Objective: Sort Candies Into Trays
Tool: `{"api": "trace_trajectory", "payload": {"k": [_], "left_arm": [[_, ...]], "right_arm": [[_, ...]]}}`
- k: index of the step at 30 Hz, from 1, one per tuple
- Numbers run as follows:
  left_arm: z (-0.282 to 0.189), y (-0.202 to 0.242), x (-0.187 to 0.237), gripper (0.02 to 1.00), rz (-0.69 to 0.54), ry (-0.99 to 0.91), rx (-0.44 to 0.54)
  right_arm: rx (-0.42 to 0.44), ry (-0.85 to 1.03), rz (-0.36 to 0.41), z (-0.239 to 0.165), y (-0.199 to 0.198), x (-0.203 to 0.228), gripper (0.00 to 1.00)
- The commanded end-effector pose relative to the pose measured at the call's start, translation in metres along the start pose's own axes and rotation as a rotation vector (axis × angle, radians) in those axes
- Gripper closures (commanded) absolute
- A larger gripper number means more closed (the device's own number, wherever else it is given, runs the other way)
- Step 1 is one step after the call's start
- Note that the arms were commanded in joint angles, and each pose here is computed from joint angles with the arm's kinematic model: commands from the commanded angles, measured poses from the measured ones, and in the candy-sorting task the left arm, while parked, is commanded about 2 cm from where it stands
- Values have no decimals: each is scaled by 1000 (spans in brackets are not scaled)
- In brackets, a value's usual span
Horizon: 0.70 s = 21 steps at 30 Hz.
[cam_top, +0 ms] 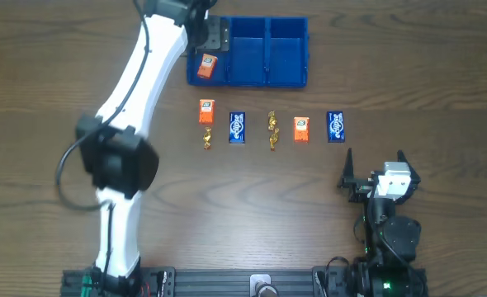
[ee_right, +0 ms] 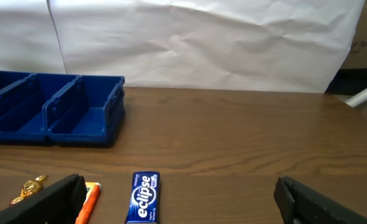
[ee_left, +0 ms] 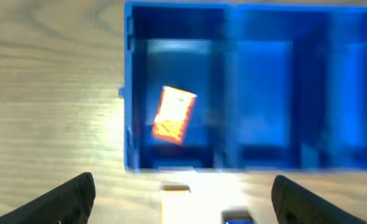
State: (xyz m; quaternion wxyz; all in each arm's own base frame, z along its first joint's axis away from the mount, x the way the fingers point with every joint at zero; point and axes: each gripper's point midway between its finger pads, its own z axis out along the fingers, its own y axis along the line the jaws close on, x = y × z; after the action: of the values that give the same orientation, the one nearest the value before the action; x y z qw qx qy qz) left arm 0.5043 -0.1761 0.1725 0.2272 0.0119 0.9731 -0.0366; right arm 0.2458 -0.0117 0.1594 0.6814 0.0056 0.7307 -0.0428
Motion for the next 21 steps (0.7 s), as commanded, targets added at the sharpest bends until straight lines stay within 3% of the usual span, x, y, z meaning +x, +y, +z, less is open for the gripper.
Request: {"api": "trace_trajectory", "payload": {"k": [1,9,21], "left_arm": [[-68,-12,41,126,-42,-82,43],[9,18,140,159,-49,100,-44],[87,17,160,183,-39,178,-79]], "right_arm": [[3,1,-14,0,-1,1,3],[4,1,-14,0,-1,1,3],[3,1,-14,0,-1,1,1]]}}
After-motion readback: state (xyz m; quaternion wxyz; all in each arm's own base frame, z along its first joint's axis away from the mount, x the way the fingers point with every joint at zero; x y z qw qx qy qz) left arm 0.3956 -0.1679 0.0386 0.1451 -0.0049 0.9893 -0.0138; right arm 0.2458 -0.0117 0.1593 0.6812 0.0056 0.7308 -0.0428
